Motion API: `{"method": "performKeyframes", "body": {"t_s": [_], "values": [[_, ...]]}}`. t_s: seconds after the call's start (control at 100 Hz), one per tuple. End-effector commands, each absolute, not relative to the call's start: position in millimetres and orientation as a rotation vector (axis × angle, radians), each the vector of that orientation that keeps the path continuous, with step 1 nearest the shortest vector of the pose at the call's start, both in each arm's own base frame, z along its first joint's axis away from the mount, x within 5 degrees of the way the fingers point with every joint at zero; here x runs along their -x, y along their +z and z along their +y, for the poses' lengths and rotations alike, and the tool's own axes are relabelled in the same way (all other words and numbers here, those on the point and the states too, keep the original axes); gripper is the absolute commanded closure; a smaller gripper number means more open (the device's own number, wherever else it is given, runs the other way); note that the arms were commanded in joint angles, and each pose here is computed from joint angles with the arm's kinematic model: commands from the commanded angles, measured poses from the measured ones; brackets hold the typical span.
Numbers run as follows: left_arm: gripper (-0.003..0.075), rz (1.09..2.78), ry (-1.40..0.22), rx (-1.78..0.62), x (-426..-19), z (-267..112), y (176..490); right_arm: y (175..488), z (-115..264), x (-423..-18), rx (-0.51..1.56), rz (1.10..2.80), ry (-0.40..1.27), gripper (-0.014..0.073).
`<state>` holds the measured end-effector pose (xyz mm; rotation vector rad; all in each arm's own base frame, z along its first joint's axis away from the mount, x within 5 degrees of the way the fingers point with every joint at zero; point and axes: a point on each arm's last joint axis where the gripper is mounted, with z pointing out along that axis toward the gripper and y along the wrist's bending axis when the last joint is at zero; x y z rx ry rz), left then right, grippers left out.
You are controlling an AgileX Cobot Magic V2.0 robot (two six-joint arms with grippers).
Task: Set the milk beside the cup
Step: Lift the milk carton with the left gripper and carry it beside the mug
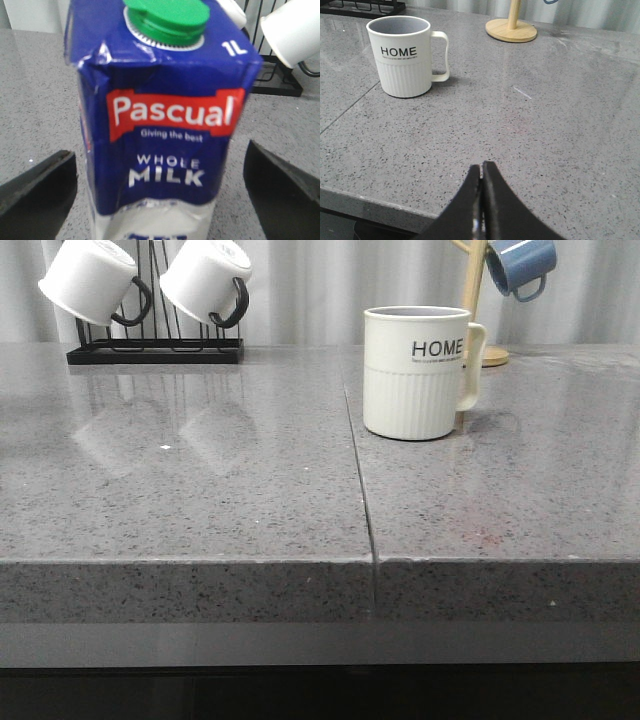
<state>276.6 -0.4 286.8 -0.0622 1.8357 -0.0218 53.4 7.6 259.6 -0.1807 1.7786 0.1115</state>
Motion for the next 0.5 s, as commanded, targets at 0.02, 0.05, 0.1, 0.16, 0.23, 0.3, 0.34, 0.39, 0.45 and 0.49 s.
{"method": "performKeyframes", "body": {"t_s": [0.02, 0.05, 0.1, 0.16, 0.23, 0.3, 0.34, 0.39, 0.45, 0.49], "values": [[0.0073, 1.705, -0.034, 0.085, -289.5, -1.0, 308.8, 274.0, 8.3, -54.0, 0.179, 1.690, 0.119, 0.0662], [0.0073, 1.711, -0.033, 0.085, -291.8, -1.0, 307.5, 274.0, 8.3, -54.0, 0.179, 1.690, 0.119, 0.0662], [0.0075, 1.715, -0.033, 0.085, -293.8, -1.0, 305.8, 274.0, 8.3, -54.0, 0.179, 1.690, 0.119, 0.0662], [0.0099, 1.710, -0.031, 0.086, -296.0, -0.9, 304.4, 274.0, 8.3, -54.0, 0.179, 1.690, 0.119, 0.0662], [0.0153, 1.710, -0.031, 0.086, -296.0, -0.9, 304.3, 274.0, 8.3, -54.0, 0.179, 1.690, 0.119, 0.0662], [0.0208, 1.704, -0.030, 0.086, -295.7, -0.8, 305.4, 274.0, 8.3, -54.0, 0.179, 1.690, 0.119, 0.0662], [0.0235, 1.694, -0.029, 0.085, -296.0, -0.8, 306.8, 274.0, 8.3, -54.0, 0.179, 1.690, 0.119, 0.0662], [0.0263, 1.684, -0.028, 0.085, -296.3, -0.7, 308.2, 274.0, 8.3, -54.0, 0.179, 1.690, 0.119, 0.0662], [0.0290, 1.676, -0.030, 0.084, -296.9, -1.2, 310.4, 274.0, 8.3, -54.0, 0.179, 1.690, 0.119, 0.0662], [0.0302, 1.667, -0.040, 0.073, -295.9, -4.9, 313.3, 274.0, 8.3, -54.0, 0.179, 1.690, 0.119, 0.0662]]}}
